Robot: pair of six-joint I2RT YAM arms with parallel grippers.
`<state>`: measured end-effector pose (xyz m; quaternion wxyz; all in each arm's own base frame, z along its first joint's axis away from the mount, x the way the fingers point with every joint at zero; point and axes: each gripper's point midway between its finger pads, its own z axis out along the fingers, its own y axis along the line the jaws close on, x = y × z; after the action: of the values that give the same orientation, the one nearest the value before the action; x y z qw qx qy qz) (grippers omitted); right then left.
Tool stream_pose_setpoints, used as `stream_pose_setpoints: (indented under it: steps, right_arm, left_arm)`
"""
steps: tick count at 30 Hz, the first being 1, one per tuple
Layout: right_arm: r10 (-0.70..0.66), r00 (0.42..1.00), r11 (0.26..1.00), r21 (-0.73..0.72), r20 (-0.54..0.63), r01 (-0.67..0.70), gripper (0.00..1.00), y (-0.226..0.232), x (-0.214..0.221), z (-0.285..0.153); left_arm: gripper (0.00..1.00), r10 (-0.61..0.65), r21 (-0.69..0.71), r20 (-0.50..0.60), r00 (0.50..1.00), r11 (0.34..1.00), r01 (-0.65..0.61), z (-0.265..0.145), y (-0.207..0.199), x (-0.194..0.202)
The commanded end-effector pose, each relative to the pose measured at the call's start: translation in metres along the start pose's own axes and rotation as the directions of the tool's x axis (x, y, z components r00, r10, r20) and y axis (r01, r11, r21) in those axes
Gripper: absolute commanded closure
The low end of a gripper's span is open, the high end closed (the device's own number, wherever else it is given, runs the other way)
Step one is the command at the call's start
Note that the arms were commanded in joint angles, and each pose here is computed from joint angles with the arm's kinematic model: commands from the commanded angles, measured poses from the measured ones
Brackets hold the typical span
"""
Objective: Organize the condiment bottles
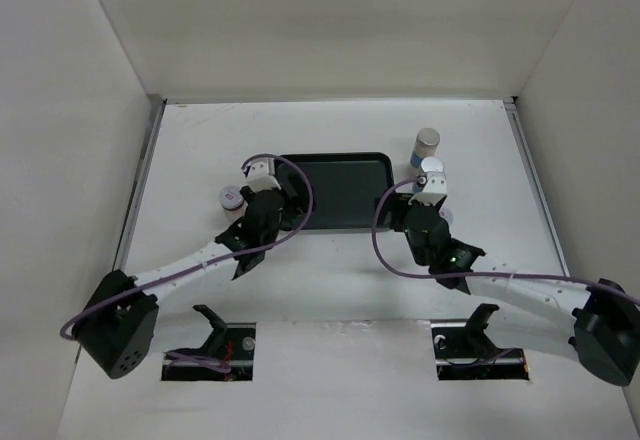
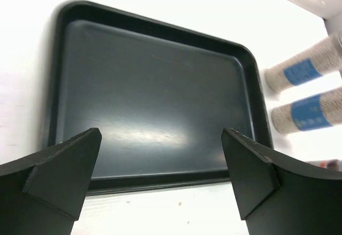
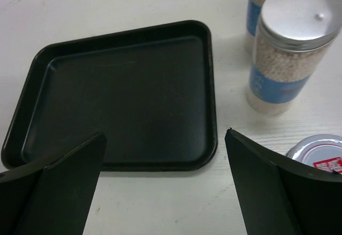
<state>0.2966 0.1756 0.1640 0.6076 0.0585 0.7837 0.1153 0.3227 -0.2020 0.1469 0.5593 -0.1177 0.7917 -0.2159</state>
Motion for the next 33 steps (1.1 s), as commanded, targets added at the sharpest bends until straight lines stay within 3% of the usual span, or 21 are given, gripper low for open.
stream_pose_setpoints:
  steps: [1,9,10,12,13,14,15,16,17,18,20,21,23,25,28,33]
  right_arm:
    - [0.058,0.997,0.996,-0.067,0.051,-0.055,0.0,0.018,-0.007,0.002]
    - [0.074,0.997,0.991,-0.111,0.03,-0.07,0.01,0.026,0.0,-0.001]
    - [0.082,0.996,0.989,-0.123,0.033,-0.078,0.11,0.027,0.0,-0.002]
    - [0.092,0.995,0.988,-0.132,0.041,-0.086,0.48,0.028,0.001,-0.001]
    - [0.092,0.995,0.988,-0.131,0.039,-0.086,0.61,0.027,0.003,-0.001]
    - [0.091,0.995,0.987,-0.133,0.037,-0.085,0.67,0.027,0.004,-0.001]
    - [0.088,0.996,0.987,-0.134,0.033,-0.083,0.72,0.028,0.005,-0.001]
    - [0.086,0.996,0.987,-0.137,0.029,-0.081,0.73,0.028,0.005,-0.002]
    - [0.089,0.996,0.987,-0.14,0.03,-0.084,0.72,0.028,0.004,-0.003]
    - [0.097,0.995,0.986,-0.14,0.035,-0.091,0.7,0.027,0.002,-0.004]
    - [0.102,0.994,0.986,-0.137,0.043,-0.095,0.56,0.025,0.0,-0.006]
    - [0.105,0.993,0.986,-0.136,0.046,-0.098,0.48,0.023,0.0,-0.006]
    - [0.111,0.993,0.986,-0.127,0.044,-0.104,0.29,0.018,0.0,-0.005]
    - [0.112,0.993,0.986,-0.132,0.041,-0.105,0.18,0.02,-0.001,-0.005]
    - [0.107,0.994,0.987,-0.128,0.036,-0.101,0.09,0.021,0.001,-0.003]
    - [0.087,0.996,0.987,-0.136,0.014,-0.084,0.07,0.027,0.006,-0.002]
  left_arm:
    - [0.0,0.006,-0.038,0.089,0.996,0.999,-0.002,-0.013,0.007,-0.047]
    - [0.0,0.124,-0.213,0.247,0.961,0.974,-0.071,-0.053,0.035,-0.123]
    - [0.0,0.124,-0.241,0.274,0.954,0.969,-0.057,-0.059,0.042,-0.133]
    - [0.0,0.119,-0.27,0.312,0.943,0.962,-0.032,-0.068,0.053,-0.148]
    - [0.0,0.123,-0.278,0.323,0.938,0.96,-0.03,-0.071,0.056,-0.156]
    - [0.0,0.132,-0.296,0.327,0.936,0.955,-0.031,-0.073,0.061,-0.161]
    - [0.09,0.144,-0.311,0.32,0.936,0.95,-0.04,-0.073,0.065,-0.163]
    - [0.37,0.153,-0.322,0.316,0.937,0.946,-0.046,-0.074,0.068,-0.165]
    - [0.62,0.16,-0.341,0.312,0.937,0.939,-0.047,-0.076,0.072,-0.166]
    - [0.68,0.163,-0.366,0.301,0.939,0.93,-0.044,-0.076,0.077,-0.165]
    - [0.62,0.182,-0.407,0.263,0.948,0.911,-0.062,-0.073,0.083,-0.165]
    - [0.53,0.194,-0.429,0.236,0.952,0.9,-0.077,-0.071,0.086,-0.165]
    - [0.25,0.218,-0.469,0.179,0.959,0.876,-0.111,-0.067,0.093,-0.161]
    - [0.12,0.225,-0.475,0.145,0.963,0.87,-0.132,-0.064,0.095,-0.154]
    - [0.09,0.233,-0.487,0.079,0.969,0.858,-0.167,-0.053,0.101,-0.139]
    - [0.1,0.237,-0.494,-0.004,0.971,0.844,-0.208,-0.036,0.11,-0.114]
